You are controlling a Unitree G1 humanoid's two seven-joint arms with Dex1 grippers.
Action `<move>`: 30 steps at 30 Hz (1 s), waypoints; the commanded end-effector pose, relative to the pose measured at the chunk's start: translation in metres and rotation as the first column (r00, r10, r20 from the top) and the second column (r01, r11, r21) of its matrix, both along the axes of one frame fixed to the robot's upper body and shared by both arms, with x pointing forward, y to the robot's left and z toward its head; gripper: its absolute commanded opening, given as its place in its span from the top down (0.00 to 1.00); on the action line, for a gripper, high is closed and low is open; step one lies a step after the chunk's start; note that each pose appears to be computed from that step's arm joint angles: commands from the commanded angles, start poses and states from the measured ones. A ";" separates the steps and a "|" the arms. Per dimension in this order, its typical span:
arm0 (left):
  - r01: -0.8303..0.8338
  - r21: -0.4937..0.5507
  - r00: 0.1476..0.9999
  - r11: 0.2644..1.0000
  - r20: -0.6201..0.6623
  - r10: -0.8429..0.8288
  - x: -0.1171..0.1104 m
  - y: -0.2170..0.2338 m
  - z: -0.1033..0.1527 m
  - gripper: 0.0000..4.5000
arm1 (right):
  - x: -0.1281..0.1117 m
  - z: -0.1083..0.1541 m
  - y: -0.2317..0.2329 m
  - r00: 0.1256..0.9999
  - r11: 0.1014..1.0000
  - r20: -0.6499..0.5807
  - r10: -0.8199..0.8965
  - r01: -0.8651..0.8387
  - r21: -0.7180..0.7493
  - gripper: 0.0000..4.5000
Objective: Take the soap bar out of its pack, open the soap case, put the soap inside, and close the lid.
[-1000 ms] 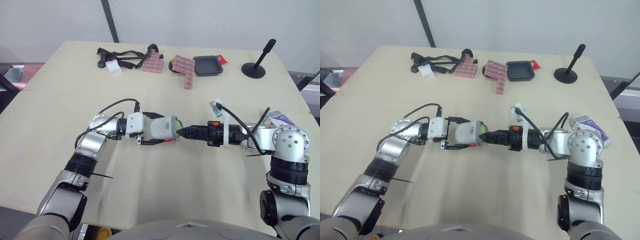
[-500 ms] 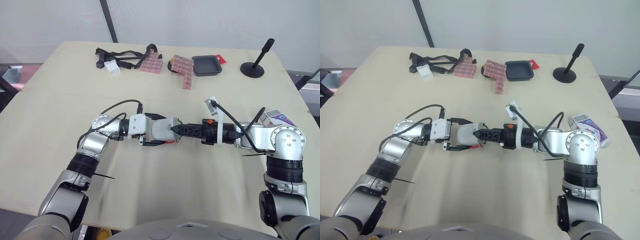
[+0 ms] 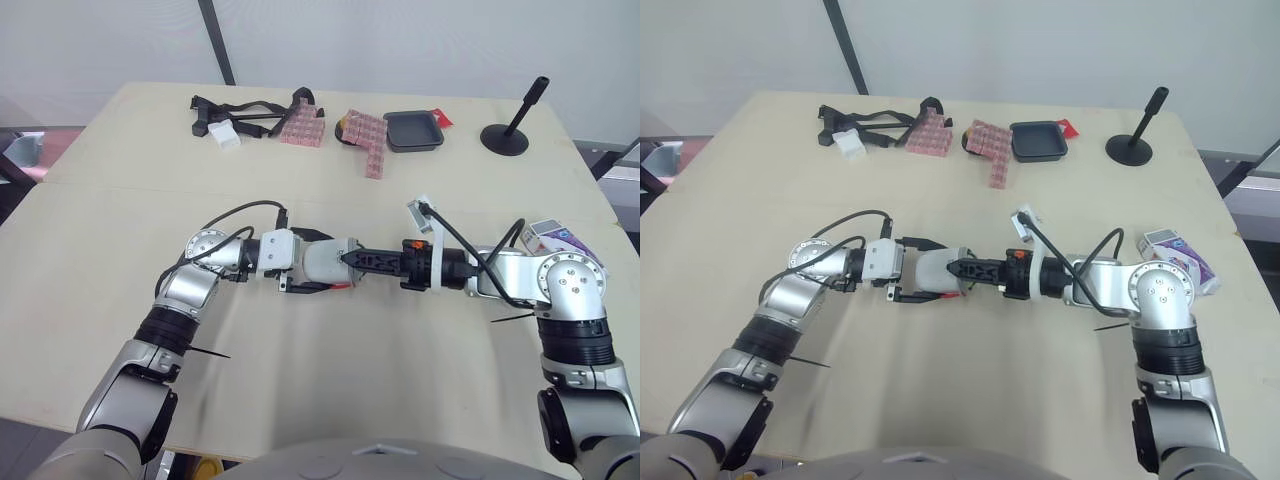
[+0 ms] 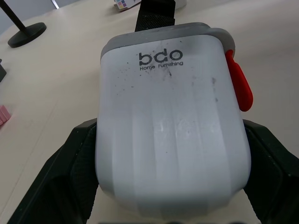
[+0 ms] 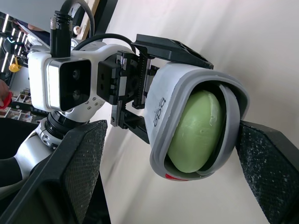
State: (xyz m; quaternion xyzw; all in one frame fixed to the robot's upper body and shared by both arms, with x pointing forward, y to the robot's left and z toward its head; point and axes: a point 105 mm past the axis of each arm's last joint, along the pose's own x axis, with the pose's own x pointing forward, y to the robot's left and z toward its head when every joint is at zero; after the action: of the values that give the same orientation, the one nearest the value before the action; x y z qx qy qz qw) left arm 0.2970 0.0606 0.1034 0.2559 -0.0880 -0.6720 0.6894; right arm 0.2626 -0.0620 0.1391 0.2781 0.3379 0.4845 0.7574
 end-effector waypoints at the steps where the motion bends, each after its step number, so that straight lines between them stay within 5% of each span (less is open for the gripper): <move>1: 0.025 -0.058 0.996 0.998 0.082 -0.020 0.001 -0.006 0.023 0.22 | -0.001 -0.004 -0.005 1.000 1.000 -0.015 -0.009 0.009 -0.005 0.01; 30: 0.035 -0.059 0.996 0.998 0.085 -0.030 -0.003 -0.009 0.022 0.22 | -0.003 -0.002 0.003 1.000 1.000 -0.028 0.002 -0.001 0.020 0.01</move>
State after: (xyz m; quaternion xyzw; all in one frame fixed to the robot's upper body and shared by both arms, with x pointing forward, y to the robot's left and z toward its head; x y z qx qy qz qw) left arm 0.2958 0.0547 0.1103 0.2612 -0.1094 -0.6715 0.6847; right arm 0.2585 -0.0630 0.1281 0.2884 0.3599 0.4716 0.7516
